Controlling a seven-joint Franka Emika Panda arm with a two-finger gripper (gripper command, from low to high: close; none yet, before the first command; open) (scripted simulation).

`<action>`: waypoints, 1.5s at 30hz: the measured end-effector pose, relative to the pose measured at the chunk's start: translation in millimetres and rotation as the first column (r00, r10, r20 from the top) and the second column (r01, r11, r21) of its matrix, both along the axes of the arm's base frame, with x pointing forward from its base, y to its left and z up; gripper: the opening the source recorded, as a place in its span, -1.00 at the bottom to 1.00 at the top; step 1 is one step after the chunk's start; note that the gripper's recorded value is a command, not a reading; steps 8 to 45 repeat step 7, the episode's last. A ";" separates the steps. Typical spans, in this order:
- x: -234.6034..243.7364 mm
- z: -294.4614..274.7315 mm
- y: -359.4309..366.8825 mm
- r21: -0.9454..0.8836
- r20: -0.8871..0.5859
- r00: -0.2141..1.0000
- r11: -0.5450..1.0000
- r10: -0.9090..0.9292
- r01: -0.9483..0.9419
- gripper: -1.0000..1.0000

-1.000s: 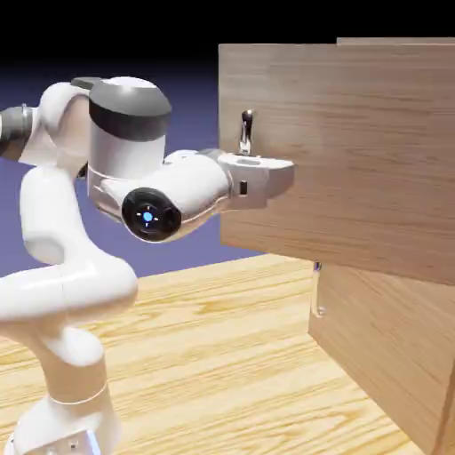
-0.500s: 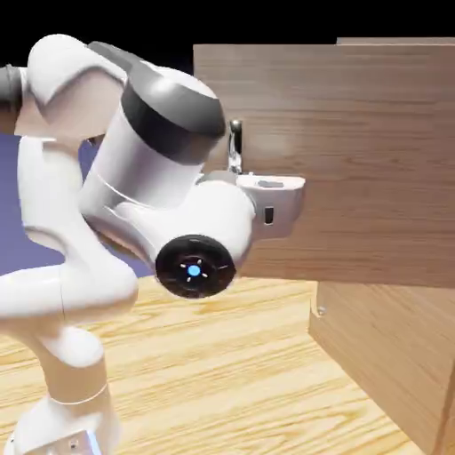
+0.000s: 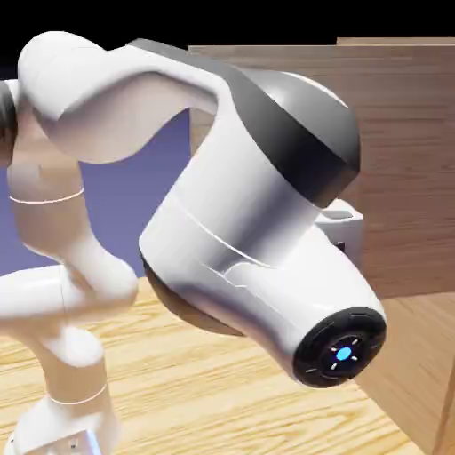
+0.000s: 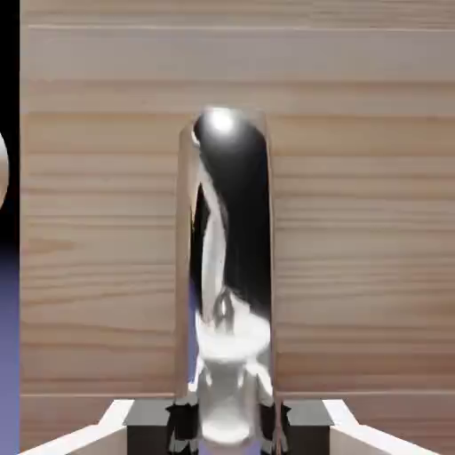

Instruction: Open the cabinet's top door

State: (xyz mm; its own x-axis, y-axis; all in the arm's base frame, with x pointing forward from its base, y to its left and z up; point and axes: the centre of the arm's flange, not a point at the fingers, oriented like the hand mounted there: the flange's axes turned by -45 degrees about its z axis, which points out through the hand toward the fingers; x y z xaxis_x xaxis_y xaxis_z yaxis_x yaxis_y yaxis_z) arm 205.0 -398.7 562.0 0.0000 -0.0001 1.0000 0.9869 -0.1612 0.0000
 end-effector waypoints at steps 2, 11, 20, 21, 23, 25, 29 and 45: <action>3.2 0.0 -13.6 0.000 0.000 0.999 0.999 0.035 -0.035 -1.00; 12.3 0.1 -44.5 -0.001 0.000 0.993 0.993 0.115 -0.115 -1.00; 12.3 0.1 -44.5 -0.001 0.000 0.993 0.993 0.115 -0.115 -1.00; 12.3 0.1 -44.5 -0.001 0.000 0.993 0.993 0.115 -0.115 -1.00; 12.3 0.1 -44.5 -0.001 0.000 0.993 0.993 0.115 -0.115 -1.00; 12.3 0.1 -44.5 -0.001 0.000 0.993 0.993 0.115 -0.115 -1.00; 12.3 0.1 -44.5 -0.001 0.000 0.993 0.993 0.115 -0.115 -1.00; 12.3 0.1 -44.5 -0.001 0.000 0.993 0.993 0.115 -0.115 -1.00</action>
